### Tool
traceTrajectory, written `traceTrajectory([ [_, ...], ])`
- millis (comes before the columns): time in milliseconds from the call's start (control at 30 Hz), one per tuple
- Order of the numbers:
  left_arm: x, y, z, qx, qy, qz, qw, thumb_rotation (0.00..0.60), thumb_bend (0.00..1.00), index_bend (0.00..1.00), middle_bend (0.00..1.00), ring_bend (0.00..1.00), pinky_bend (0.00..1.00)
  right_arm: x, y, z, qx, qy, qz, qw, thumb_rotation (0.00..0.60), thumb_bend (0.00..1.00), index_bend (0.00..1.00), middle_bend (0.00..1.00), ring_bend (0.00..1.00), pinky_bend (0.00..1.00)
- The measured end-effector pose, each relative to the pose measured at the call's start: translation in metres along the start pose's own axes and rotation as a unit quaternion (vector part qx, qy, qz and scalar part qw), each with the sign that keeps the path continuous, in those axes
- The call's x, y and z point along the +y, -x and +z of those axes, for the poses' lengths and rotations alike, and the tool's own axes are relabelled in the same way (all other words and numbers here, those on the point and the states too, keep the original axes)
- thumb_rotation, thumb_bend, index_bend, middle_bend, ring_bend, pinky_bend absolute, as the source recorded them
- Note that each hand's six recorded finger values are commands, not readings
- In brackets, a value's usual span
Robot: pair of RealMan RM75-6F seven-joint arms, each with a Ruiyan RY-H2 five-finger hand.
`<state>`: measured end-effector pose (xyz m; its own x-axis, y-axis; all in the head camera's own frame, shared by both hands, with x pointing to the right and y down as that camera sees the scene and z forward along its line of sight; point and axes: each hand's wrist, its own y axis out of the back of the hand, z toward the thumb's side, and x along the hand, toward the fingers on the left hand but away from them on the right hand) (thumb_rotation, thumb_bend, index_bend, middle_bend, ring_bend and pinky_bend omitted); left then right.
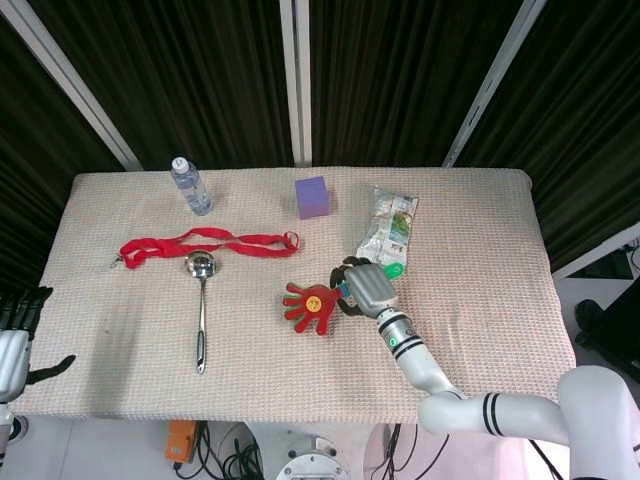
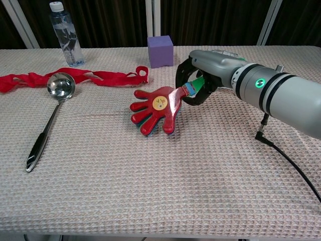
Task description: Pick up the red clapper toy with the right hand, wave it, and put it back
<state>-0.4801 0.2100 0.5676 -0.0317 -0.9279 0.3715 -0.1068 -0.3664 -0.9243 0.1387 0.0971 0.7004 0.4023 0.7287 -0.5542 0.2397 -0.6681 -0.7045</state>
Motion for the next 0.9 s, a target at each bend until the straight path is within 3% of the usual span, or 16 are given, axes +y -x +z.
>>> traceTrajectory([
  [167,-0.001,0.001,0.001,0.000,0.001,-0.001,1.0000,0.600,0.09,0.07,0.07,0.00,0.04,0.018,-0.015,0.000,0.026,0.098,-0.022,0.9946,0.600,0.33,0.95,0.51,0.34,0.61],
  [367,-0.001,0.001,0.004,-0.002,0.000,-0.001,1.0000,0.600,0.09,0.07,0.07,0.00,0.04,0.041,-0.036,-0.003,0.051,0.227,-0.057,0.9708,0.600,0.33,0.95,0.54,0.42,0.74],
  [567,0.000,0.000,0.005,-0.003,-0.001,0.000,1.0000,0.600,0.09,0.07,0.07,0.00,0.04,0.053,-0.047,-0.014,0.044,0.350,-0.081,0.9322,0.600,0.34,0.95,0.58,0.58,0.82],
  [667,0.000,0.001,0.004,-0.002,-0.001,-0.001,1.0000,0.600,0.09,0.07,0.07,0.00,0.04,0.058,-0.049,-0.020,0.038,0.403,-0.085,0.9107,0.600,0.35,0.95,0.58,0.61,0.83],
  [767,0.000,0.000,0.004,-0.001,0.000,-0.001,1.0000,0.600,0.09,0.07,0.07,0.00,0.04,0.062,-0.050,-0.020,0.042,0.455,-0.080,0.8857,0.600,0.35,0.95,0.58,0.62,0.83],
  [867,0.000,0.000,0.004,-0.002,0.001,-0.002,1.0000,0.600,0.09,0.07,0.07,0.00,0.04,0.066,-0.052,-0.018,0.053,0.516,-0.063,0.8528,0.600,0.35,0.95,0.60,0.63,0.83],
  [900,0.000,0.000,0.004,-0.003,0.001,-0.002,1.0000,0.600,0.09,0.07,0.07,0.00,0.04,0.068,-0.052,-0.017,0.058,0.541,-0.053,0.8373,0.600,0.35,0.96,0.60,0.64,0.84],
])
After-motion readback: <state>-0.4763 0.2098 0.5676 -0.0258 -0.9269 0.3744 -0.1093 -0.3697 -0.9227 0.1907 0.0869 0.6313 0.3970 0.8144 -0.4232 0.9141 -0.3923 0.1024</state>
